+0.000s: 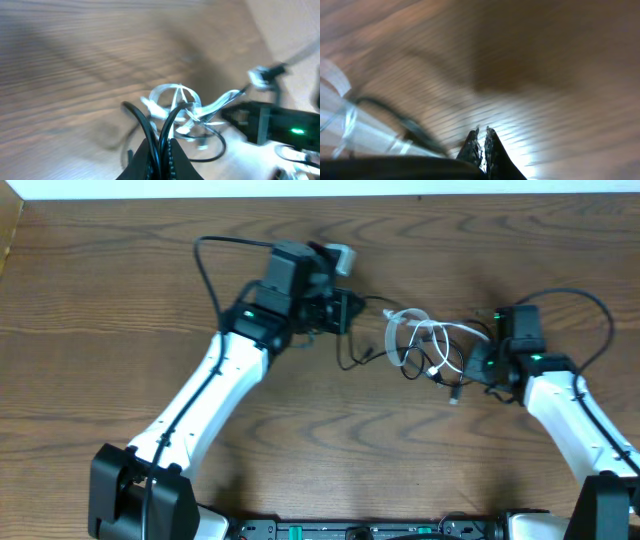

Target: Untangle cables

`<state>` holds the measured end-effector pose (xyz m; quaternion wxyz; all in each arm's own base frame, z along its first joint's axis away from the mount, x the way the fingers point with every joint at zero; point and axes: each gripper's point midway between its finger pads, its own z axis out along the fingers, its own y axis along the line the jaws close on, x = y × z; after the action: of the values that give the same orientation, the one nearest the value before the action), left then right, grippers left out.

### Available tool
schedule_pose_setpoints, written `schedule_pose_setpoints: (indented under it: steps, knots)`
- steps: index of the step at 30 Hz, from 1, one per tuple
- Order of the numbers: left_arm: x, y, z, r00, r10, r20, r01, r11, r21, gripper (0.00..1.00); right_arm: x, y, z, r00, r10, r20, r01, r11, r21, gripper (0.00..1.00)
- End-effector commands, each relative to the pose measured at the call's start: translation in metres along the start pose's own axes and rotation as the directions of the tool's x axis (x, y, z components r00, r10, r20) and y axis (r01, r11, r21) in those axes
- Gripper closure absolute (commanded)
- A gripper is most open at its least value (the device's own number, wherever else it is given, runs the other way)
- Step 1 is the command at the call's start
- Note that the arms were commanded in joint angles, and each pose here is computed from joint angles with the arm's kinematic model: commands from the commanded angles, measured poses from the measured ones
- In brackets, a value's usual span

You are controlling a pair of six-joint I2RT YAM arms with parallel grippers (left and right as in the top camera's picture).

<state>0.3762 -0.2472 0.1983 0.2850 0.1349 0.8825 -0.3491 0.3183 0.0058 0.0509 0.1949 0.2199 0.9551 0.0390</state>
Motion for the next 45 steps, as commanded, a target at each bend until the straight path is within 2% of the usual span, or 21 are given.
schedule_pose_setpoints:
  steps: [1, 9, 16, 21, 26, 33, 36, 38, 40, 41, 43, 45]
  knots:
    - [-0.02, 0.046, -0.026, 0.997, -0.034, 0.071, 0.044, 0.988, -0.149, 0.92, -0.017, -0.037, -0.003, 0.985, 0.158, 0.067, -0.164, 0.981, 0.101, 0.99]
    - [-0.022, 0.129, -0.067, 0.979, -0.148, 0.14, 0.191, 0.908, -0.374, 0.93, -0.029, -0.079, -0.006, 0.947, 0.301, 0.11, -0.316, 0.936, 0.156, 0.99]
    - [-0.026, 0.177, -0.103, 0.952, -0.212, 0.221, 0.292, 0.845, -0.447, 0.93, -0.037, -0.135, -0.015, 0.894, 0.403, 0.196, -0.444, 0.857, 0.263, 0.99]
    - [-0.024, 0.205, -0.127, 0.929, -0.254, 0.268, 0.357, 0.802, -0.478, 0.93, -0.038, -0.171, -0.021, 0.843, 0.486, 0.233, -0.537, 0.794, 0.285, 0.99]
    - [-0.022, 0.229, -0.15, 0.904, -0.286, 0.317, 0.415, 0.761, -0.499, 0.93, -0.035, -0.218, -0.031, 0.76, 0.581, 0.291, -0.649, 0.698, 0.303, 0.99]
    - [-0.019, 0.245, -0.167, 0.885, -0.304, 0.351, 0.453, 0.731, -0.509, 0.92, -0.026, -0.268, -0.046, 0.652, 0.666, 0.363, -0.758, 0.574, 0.308, 0.99]
    - [-0.02, 0.242, -0.165, 0.873, -0.327, 0.361, 0.476, 0.732, -0.487, 0.93, -0.026, -0.271, -0.045, 0.624, 0.699, 0.35, -0.781, 0.567, 0.262, 0.99]
    - [-0.025, 0.222, -0.151, 0.876, -0.352, 0.33, 0.465, 0.796, -0.386, 0.93, -0.042, -0.252, -0.038, 0.663, 0.689, 0.293, -0.743, 0.654, 0.141, 0.99]
    - [-0.032, 0.191, -0.134, 0.894, -0.349, 0.28, 0.42, 0.871, -0.255, 0.93, -0.067, -0.213, -0.034, 0.746, 0.627, 0.223, -0.631, 0.773, -0.064, 0.99]
    - [-0.038, 0.17, -0.123, 0.909, -0.331, 0.252, 0.379, 0.908, -0.176, 0.93, -0.079, -0.19, -0.035, 0.78, 0.594, 0.199, -0.569, 0.804, -0.17, 0.99]
    - [-0.044, 0.142, -0.109, 0.931, -0.291, 0.22, 0.315, 0.945, -0.087, 0.93, -0.093, -0.156, -0.039, 0.831, 0.526, 0.183, -0.46, 0.833, -0.307, 0.99]
    - [-0.048, 0.105, -0.087, 0.958, -0.221, 0.182, 0.228, 0.974, -0.018, 0.93, -0.105, -0.1, -0.045, 0.903, 0.392, 0.178, -0.276, 0.844, -0.46, 0.99]
